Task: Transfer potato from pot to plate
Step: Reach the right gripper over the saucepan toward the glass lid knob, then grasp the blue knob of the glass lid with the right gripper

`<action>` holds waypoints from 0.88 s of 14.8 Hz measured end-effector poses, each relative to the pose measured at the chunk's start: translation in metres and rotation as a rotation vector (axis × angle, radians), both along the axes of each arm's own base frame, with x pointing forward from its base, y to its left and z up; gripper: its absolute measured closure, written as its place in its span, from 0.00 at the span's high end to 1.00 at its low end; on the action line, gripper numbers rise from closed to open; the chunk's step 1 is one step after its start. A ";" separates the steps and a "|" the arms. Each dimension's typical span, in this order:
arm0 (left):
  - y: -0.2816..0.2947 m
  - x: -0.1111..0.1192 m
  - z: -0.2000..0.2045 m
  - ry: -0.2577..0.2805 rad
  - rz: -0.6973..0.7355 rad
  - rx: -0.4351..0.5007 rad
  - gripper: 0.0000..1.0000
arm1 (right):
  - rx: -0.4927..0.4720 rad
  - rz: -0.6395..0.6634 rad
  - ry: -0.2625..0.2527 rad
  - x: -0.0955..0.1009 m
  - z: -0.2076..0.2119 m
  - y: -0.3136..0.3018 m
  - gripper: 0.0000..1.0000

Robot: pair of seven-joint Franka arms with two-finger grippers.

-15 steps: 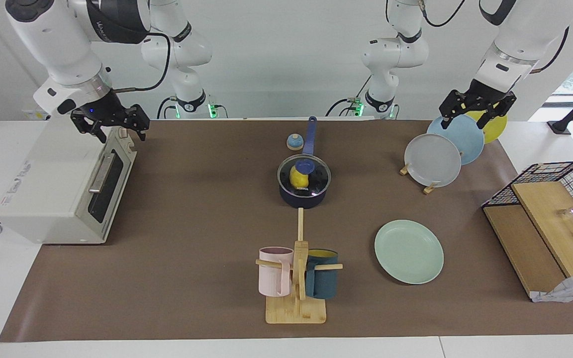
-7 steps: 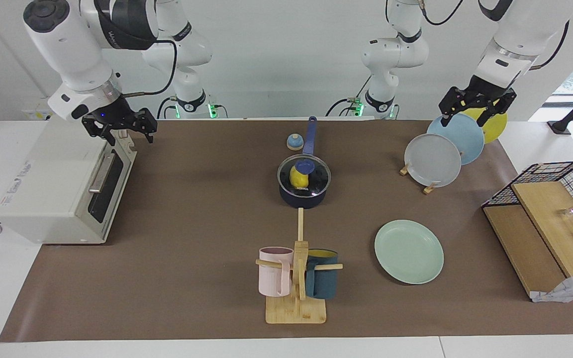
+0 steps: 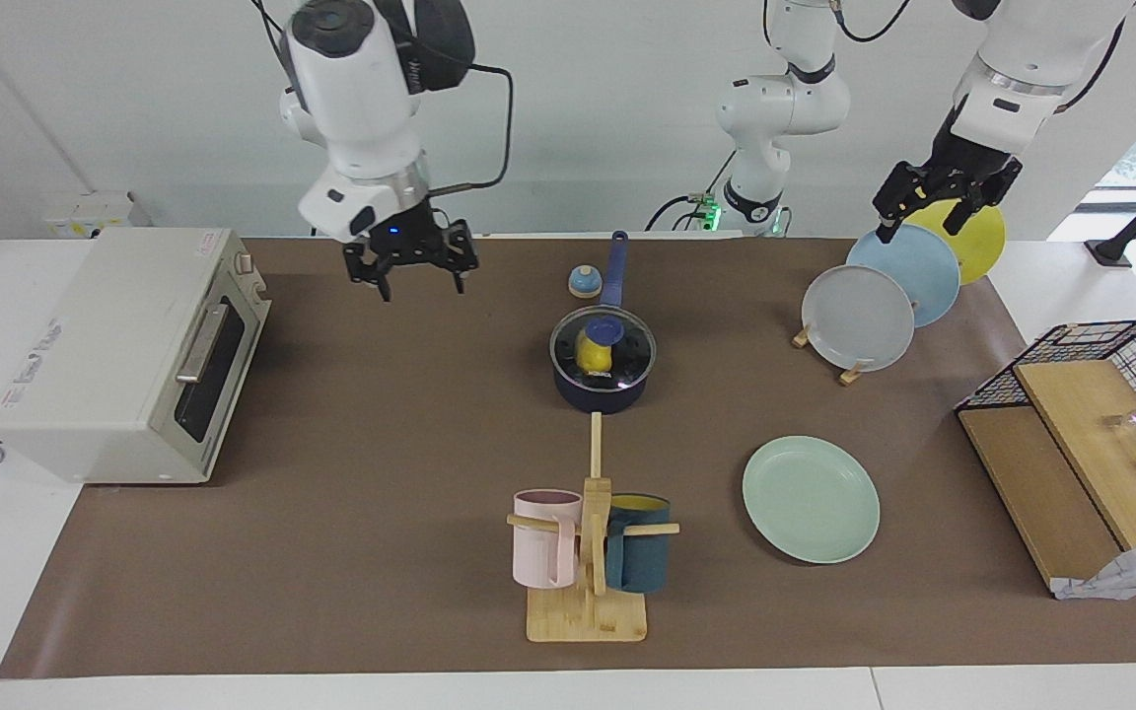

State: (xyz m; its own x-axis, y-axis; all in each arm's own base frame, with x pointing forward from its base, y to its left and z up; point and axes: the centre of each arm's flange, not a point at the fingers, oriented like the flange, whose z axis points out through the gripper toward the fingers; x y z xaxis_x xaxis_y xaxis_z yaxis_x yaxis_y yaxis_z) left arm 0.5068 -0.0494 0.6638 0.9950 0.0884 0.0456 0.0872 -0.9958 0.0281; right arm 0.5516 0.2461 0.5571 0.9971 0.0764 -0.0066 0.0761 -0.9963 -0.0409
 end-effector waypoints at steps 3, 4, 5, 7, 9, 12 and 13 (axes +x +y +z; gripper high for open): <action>-0.004 -0.009 0.008 -0.001 -0.005 0.002 1.00 | 0.016 -0.005 -0.034 0.004 -0.037 0.085 1.00; -0.005 -0.013 0.009 0.010 -0.006 0.003 1.00 | 0.023 -0.021 -0.042 -0.002 -0.046 0.107 1.00; -0.005 -0.017 0.011 0.020 -0.006 0.005 1.00 | 0.029 -0.029 -0.050 -0.009 -0.052 0.125 1.00; -0.004 -0.021 0.014 0.021 -0.004 0.005 1.00 | 0.039 -0.021 -0.059 -0.020 -0.063 0.152 1.00; -0.003 -0.023 0.018 0.014 0.002 0.004 1.00 | 0.041 -0.010 -0.063 -0.022 -0.079 0.167 1.00; -0.002 -0.028 0.024 0.002 0.019 0.003 1.00 | 0.034 -0.005 -0.056 -0.028 -0.106 0.188 1.00; -0.002 -0.029 0.026 0.000 0.023 0.003 1.00 | 0.033 -0.002 -0.056 -0.031 -0.113 0.193 1.00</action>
